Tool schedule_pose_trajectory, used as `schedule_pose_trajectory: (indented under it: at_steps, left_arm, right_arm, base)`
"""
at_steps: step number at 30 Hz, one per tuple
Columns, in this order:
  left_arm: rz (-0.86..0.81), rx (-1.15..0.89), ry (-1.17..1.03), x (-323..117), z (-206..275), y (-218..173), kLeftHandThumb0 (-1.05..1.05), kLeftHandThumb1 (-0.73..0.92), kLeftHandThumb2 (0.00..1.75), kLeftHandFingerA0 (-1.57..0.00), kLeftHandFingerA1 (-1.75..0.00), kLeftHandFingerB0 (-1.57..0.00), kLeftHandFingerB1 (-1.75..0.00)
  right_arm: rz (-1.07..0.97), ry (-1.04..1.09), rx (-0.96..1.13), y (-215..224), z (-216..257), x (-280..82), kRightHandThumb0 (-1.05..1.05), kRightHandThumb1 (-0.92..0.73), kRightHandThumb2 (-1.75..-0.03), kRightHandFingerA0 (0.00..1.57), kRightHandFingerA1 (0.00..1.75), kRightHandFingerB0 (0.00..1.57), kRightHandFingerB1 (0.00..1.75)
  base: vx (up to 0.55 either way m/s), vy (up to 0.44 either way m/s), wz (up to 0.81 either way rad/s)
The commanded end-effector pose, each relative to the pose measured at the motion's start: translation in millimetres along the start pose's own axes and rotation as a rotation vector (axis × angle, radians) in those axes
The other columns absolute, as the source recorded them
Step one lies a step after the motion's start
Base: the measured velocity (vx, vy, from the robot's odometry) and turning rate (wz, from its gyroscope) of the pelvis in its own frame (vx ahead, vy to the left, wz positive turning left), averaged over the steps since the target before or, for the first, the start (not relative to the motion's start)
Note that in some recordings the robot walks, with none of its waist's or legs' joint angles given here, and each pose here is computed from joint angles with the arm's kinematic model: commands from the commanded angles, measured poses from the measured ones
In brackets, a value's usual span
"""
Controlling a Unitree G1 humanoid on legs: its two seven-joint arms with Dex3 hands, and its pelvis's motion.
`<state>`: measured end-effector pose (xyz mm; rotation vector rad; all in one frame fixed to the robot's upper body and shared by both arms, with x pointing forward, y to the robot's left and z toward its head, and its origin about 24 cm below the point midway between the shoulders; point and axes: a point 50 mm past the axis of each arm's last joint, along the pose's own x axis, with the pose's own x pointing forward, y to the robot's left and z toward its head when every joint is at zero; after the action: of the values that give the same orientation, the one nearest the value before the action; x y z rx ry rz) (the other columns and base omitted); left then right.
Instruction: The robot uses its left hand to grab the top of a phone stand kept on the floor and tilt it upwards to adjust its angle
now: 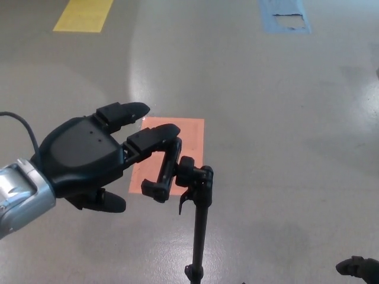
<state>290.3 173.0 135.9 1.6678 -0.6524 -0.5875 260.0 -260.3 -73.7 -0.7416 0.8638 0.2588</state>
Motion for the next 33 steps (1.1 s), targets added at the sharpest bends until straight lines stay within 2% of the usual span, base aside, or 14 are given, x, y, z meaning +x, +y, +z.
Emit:
schedule_pose_trajectory:
  at_steps: [1,7,8,9,16,18,19,21,22,27,28,30,31,33]
  left_arm:
    - [-0.05,0.027,0.027,-8.0,-1.7,-14.6,-0.8,0.53,0.9,-0.01,-0.13,0.0,-0.11]
    - [-0.06,0.024,0.032,-12.5,-2.0,-22.3,-0.78,0.6,0.61,0.0,-0.22,0.0,-0.14]
    - [-0.062,0.024,0.032,-12.7,-1.8,-23.1,-0.75,0.48,0.88,0.0,-0.16,0.0,-0.15]
    - [-0.068,0.024,0.031,-13.1,-1.6,-24.8,-0.77,0.5,0.89,0.0,-0.14,0.0,-0.13]
    - [-0.088,0.021,0.038,-14.5,-2.3,-30.9,-0.79,0.51,0.89,-0.01,-0.13,0.0,-0.12]
    - [-0.098,0.009,0.042,-15.5,-1.6,-32.8,-0.78,0.5,0.89,-0.01,-0.14,0.0,-0.14]
    - [-0.105,0.004,0.043,-15.9,-1.2,-34.1,-0.78,0.51,0.89,-0.01,-0.13,0.0,-0.14]
    - [-0.112,0.004,0.044,-16.2,-0.7,-36.0,-0.77,0.5,0.89,-0.01,-0.15,0.0,-0.16]
    - [-0.121,0.001,0.045,-16.5,0.2,-37.7,-0.77,0.5,0.89,-0.01,-0.14,0.0,-0.16]
    - [-0.135,0.002,0.044,-16.9,2.0,-39.3,-0.76,0.5,0.89,-0.01,-0.16,0.0,-0.17]
    - [-0.137,0.007,0.044,-16.9,2.1,-39.3,-0.79,0.62,0.62,0.0,-0.2,0.0,-0.15]
    - [-0.142,0.015,0.043,-16.5,1.9,-39.3,-0.75,0.5,0.89,0.0,-0.17,0.0,-0.17]
    - [-0.141,0.015,0.041,-16.3,2.0,-39.9,-0.75,0.49,0.88,-0.02,-0.17,0.0,-0.16]
    - [-0.139,0.013,0.038,-15.8,2.1,-40.7,-0.75,0.49,0.88,-0.03,-0.18,-0.01,-0.16]
  right_arm:
    - [-0.005,0.019,0.006,-7.9,-3.7,-1.7,-0.32,-0.49,-1.01,0.03,0.49,0.0,0.47]
    - [-0.007,0.012,0.005,-7.5,-2.1,-1.4,-0.32,-0.5,-1.01,0.03,0.49,0.0,0.47]
    - [-0.007,0.011,0.007,-7.6,-2.2,-1.5,-0.53,-0.67,-0.61,0.19,0.35,0.16,0.28]
    - [-0.006,0.01,0.009,-7.7,-2.3,-1.6,-0.32,-0.5,-1.01,0.03,0.49,0.0,0.47]
    - [-0.009,0.006,0.013,-9.2,-1.3,-1.6,-0.32,-0.5,-1.01,0.03,0.49,0.0,0.47]
    - [-0.013,0.005,0.007,-9.2,-1.1,-1.6,-0.54,-0.67,-0.6,0.19,0.35,0.16,0.28]
    - [-0.016,0.006,0.001,-9.3,-1.0,-1.6,-0.32,-0.49,-1.01,0.03,0.49,0.01,0.47]
    - [-0.018,0.008,-0.003,-9.3,-0.9,-1.5,-0.55,-0.68,-0.61,0.19,0.35,0.17,0.28]
    - [-0.019,0.008,-0.002,-9.3,-0.8,-1.5,-0.32,-0.5,-1.02,0.03,0.49,0.0,0.47]
    - [-0.013,0.004,0.018,-9.1,-1.0,-1.6,-0.32,-0.52,-1.02,0.03,0.49,0.0,0.47]
    - [-0.014,0.001,0.022,-9.5,-0.6,-1.6,-0.32,-0.51,-1.02,0.03,0.49,0.0,0.46]
    - [-0.018,-0.002,0.018,-10.6,0.9,-1.6,-0.32,-0.51,-1.02,0.03,0.49,0.0,0.46]
    - [-0.02,-0.002,0.015,-11.0,1.4,-1.5,-0.54,-0.68,-0.61,0.19,0.34,0.17,0.28]
    - [-0.023,-0.002,0.011,-11.6,2.2,-1.5,-0.54,-0.68,-0.61,0.19,0.35,0.17,0.28]
  base:
    - [0.0,0.0,0.0]
    - [0.0,0.0,0.0]
    - [0.0,0.0,0.0]
    - [0.0,0.0,0.0]
    - [0.0,0.0,0.0]
    - [0.0,0.0,0.0]
    - [0.0,0.0,0.0]
    - [0.0,0.0,0.0]
    - [0.0,0.0,0.0]
    - [0.0,0.0,0.0]
    - [0.0,0.0,0.0]
    - [0.0,0.0,0.0]
    - [0.0,0.0,0.0]
    - [0.0,0.0,0.0]
